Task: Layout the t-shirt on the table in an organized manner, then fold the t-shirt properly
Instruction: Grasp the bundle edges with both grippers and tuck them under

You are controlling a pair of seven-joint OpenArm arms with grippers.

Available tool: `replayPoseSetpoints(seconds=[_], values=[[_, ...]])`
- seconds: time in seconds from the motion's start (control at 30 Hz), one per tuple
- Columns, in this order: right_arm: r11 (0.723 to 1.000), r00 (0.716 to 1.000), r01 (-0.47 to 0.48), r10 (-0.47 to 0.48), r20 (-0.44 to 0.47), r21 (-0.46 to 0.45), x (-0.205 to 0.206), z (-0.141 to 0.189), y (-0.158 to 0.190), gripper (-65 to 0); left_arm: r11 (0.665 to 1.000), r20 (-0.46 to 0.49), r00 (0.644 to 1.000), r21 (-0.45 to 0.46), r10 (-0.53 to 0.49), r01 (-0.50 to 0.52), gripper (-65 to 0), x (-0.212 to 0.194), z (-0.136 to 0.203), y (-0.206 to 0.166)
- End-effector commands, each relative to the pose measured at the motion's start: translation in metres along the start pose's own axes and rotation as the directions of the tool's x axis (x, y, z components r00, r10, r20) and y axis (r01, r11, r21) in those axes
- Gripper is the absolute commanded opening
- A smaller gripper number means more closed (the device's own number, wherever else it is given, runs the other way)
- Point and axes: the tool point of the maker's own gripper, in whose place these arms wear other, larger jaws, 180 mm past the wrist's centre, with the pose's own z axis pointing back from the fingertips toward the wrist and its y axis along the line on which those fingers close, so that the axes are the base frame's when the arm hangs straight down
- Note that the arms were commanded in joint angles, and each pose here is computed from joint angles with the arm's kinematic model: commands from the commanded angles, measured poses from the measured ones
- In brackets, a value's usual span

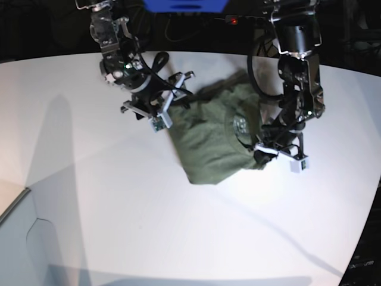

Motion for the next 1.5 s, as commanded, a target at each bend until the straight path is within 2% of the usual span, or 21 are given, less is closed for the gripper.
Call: replayPoseSetpoints(seconds=[0.0,0.17,0.3,0.43,0.5,0.63,0.7,0.9,1.07,1.17,1.47], values=[[1.000,0.994,-0.006,0.007,0.106,-0.010,0.036,0.005,-0.004,-28.3,1.000,0.039,0.999,-0.023,-0.007,0.008,-65.0,0.013,0.000,-0.007],[0.998,0.970,-0.053,0.062,0.237,-0.043,0.090,0.021,-0.012,-28.3,1.000,0.017,1.000,-0.001,0.002,-0.002,-65.0,-0.002,0.007,0.004],[0.995,0.953,-0.078,0.091,0.291,-0.055,0.121,0.019,-0.017,-28.3,1.000,-0.001,1.000,0.013,0.003,-0.003,-65.0,-0.011,0.011,0.011],[0.997,0.951,-0.069,0.073,0.301,-0.024,0.139,0.000,-0.009,-30.0,1.000,-0.006,1.000,0.015,0.004,-0.004,-65.0,-0.014,0.012,0.012],[0.998,0.954,-0.062,0.061,0.295,-0.005,0.145,-0.012,-0.004,-35.6,1.000,-0.016,1.000,0.022,0.007,-0.007,-65.0,-0.020,0.015,0.015],[0.996,0.967,-0.084,0.071,0.244,0.043,0.147,-0.041,0.009,-54.1,1.000,-0.020,1.000,0.024,0.010,-0.009,-65.0,-0.023,0.016,0.016],[0.992,0.973,-0.109,0.094,0.209,0.065,0.143,-0.055,0.015,-59.6,1.000,-0.022,1.000,0.023,0.011,-0.010,-65.0,-0.024,0.015,0.016],[0.993,0.976,-0.080,0.059,0.210,0.090,0.129,-0.081,0.013,-59.8,0.999,-0.031,0.999,0.033,0.012,-0.011,-65.0,-0.030,0.019,0.021],[0.998,0.984,0.007,-0.019,0.176,0.068,0.104,-0.095,-0.010,-59.8,0.999,-0.037,0.999,0.042,0.013,-0.011,-65.0,-0.033,0.021,0.026],[0.997,0.981,0.048,-0.058,0.184,0.056,0.096,-0.098,-0.019,-59.8,0.996,-0.022,0.999,0.079,0.043,-0.041,-64.9,-0.033,0.028,0.042],[0.998,0.978,0.047,-0.055,0.200,0.049,0.095,-0.096,-0.023,-59.8,0.994,-0.014,0.999,0.094,0.052,-0.050,-63.3,-0.030,0.032,0.048]])
